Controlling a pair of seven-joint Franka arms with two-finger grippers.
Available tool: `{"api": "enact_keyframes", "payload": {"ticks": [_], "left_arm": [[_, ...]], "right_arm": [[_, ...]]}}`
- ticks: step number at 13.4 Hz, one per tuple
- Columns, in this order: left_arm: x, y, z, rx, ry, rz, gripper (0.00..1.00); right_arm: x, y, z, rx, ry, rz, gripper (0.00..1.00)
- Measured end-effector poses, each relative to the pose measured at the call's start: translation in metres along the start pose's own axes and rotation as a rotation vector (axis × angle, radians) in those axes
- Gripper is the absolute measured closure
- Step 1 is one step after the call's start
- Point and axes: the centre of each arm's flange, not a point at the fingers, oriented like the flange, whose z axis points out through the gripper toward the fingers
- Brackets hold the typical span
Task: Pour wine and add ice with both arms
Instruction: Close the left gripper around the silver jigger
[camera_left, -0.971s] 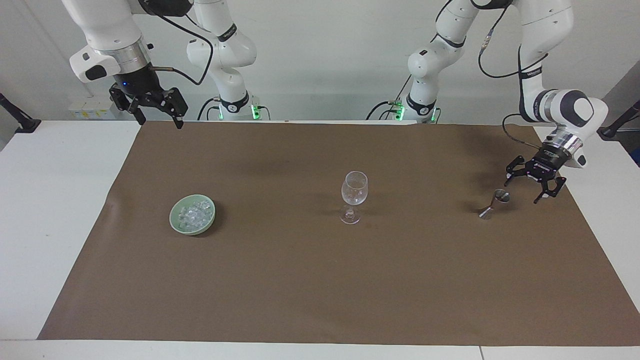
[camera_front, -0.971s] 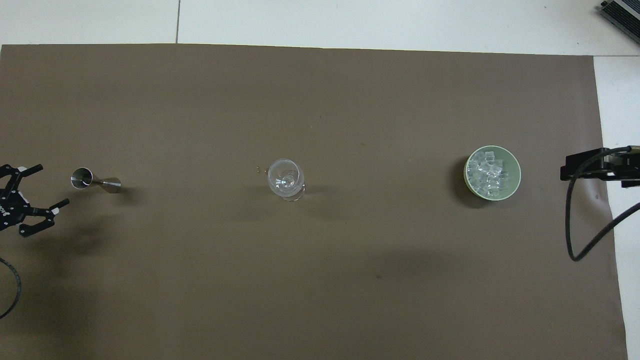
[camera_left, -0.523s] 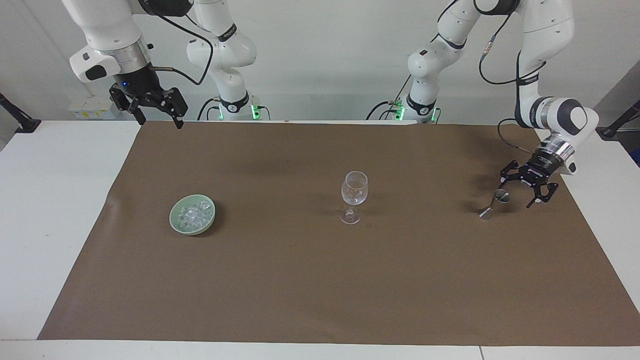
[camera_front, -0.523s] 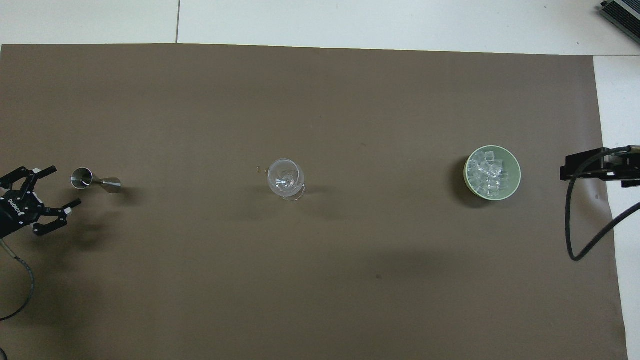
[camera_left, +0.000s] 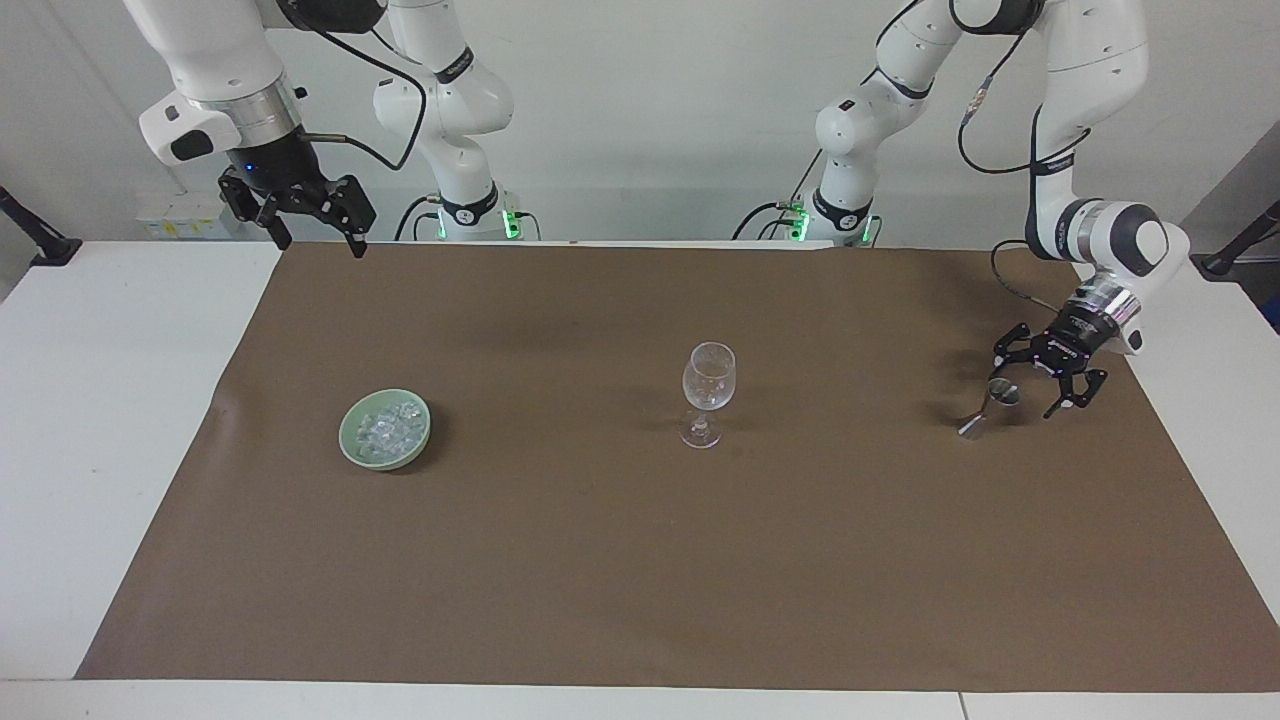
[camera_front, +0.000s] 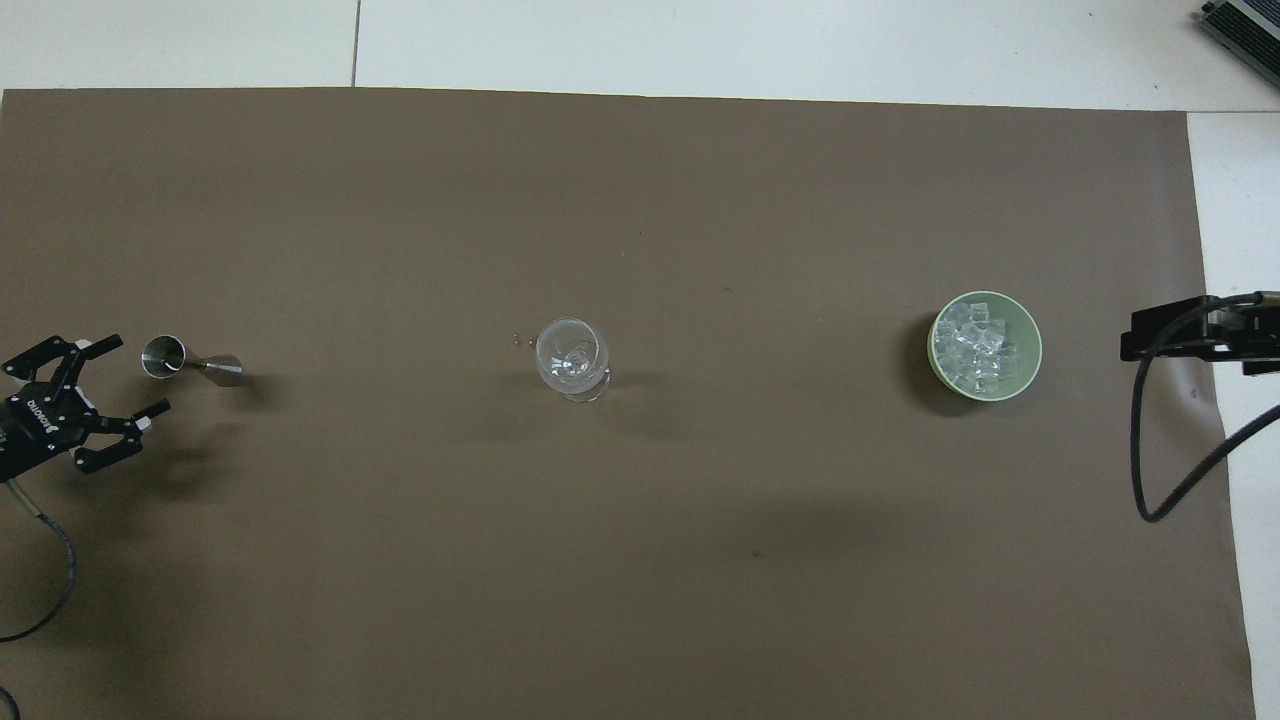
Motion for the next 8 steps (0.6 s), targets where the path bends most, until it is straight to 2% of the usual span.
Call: {"api": "enact_keyframes", "payload": {"ticks": [6, 8], "left_arm": [[0.005, -0.006, 0.004, 0.013, -0.015, 0.003, 0.0], [0.013, -0.009, 0.01, 0.017, -0.05, -0.022, 0.0]], "right_arm": [[0.0, 0.0, 0.0, 0.0, 0.0, 0.0, 0.0], [0.0, 0.0, 0.0, 0.0, 0.0, 0.0, 0.0]]}}
